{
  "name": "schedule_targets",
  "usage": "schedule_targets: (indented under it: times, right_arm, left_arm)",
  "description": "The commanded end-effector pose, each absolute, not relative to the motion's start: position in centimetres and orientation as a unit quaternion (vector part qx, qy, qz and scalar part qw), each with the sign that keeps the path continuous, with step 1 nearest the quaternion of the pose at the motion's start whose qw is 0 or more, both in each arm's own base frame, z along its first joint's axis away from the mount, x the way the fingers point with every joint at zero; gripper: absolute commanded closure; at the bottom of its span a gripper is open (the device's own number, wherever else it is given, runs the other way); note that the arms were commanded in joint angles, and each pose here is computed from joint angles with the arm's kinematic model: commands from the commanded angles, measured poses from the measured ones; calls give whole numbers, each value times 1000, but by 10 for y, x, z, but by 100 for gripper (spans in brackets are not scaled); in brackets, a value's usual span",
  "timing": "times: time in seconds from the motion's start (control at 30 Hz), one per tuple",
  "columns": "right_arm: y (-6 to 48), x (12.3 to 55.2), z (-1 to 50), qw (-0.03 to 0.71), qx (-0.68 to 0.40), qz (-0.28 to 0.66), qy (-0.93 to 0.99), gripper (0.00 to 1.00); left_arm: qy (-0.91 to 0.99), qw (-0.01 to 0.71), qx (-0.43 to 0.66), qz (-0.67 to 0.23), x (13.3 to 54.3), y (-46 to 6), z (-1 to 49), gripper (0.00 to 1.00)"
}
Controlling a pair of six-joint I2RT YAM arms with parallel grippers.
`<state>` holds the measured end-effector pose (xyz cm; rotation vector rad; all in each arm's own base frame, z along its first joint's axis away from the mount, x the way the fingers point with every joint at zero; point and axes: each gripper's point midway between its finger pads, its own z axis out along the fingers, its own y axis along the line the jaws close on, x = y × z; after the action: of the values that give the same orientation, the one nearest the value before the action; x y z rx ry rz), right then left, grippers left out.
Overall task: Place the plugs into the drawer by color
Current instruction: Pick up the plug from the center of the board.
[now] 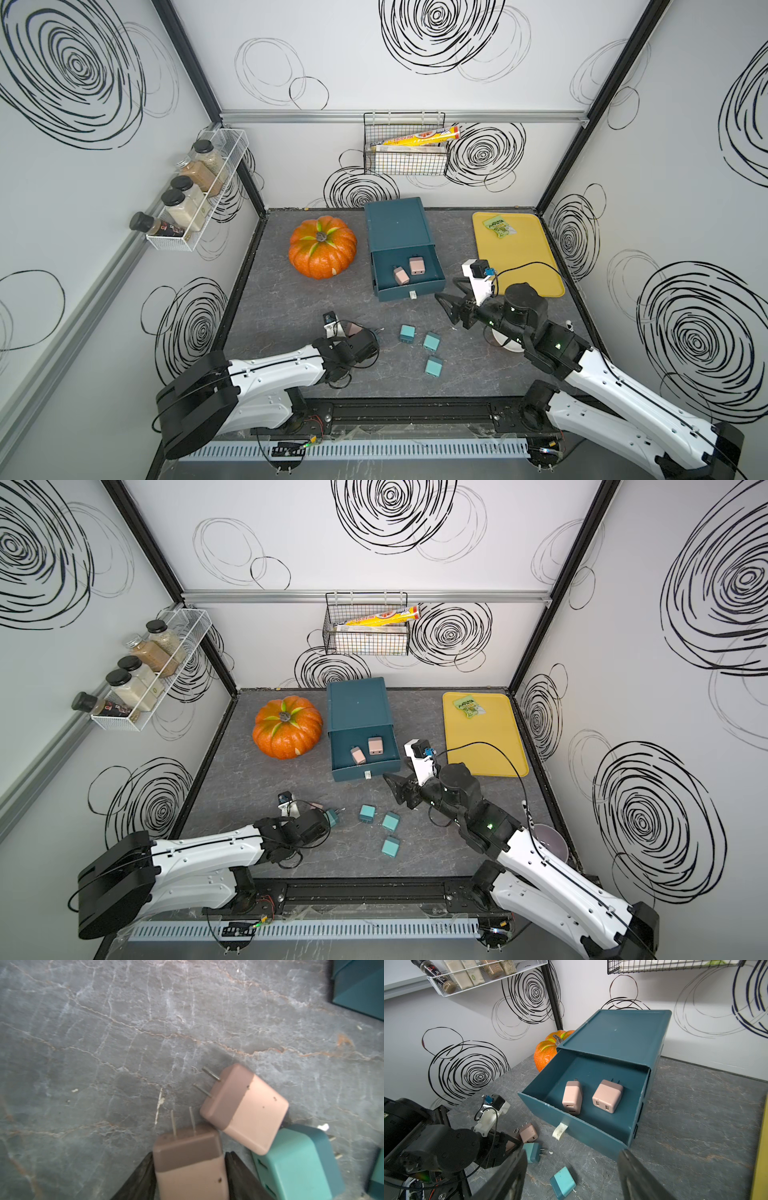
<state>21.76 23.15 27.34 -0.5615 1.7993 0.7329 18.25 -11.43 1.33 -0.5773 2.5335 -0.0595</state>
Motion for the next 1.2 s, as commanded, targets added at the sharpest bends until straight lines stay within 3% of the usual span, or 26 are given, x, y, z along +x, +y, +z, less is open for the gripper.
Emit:
schedule_targets:
  times: [0.0,0.1,0.3,0.43,0.53,0.67,0.8,1.0,1.17]
  right_arm:
    - [232,218,277,539,-233,310,748,27]
    - [232,218,277,540,-233,310,747,26]
    - [232,218,278,540,-232,310,747,26]
    - [231,217,279,542,-232,313,744,26]
    - [238,208,282,538,-253,337,730,26]
    - [262,186,285,504,-313,397,701,26]
    - [286,156,288,452,-380,469,656,27]
    - [221,222,276,555,-206,296,749,24]
    - [171,245,272,590,-98,201,776,25]
  left_arm:
    - [952,225,-209,16,162,-100,-1,45]
    - [952,224,-207,12,162,-101,-4,61]
    - [950,237,-201,-16,169,-111,12,77]
    - [938,280,-198,-59,182,-118,57,87]
    - [914,331,-173,-157,195,-140,114,95]
    - [864,387,-131,-296,203,-164,199,96]
    - [841,409,-96,-341,205,-179,257,95]
    - [852,405,-45,-329,233,-227,295,99]
    - [890,388,-42,-237,267,-250,287,100]
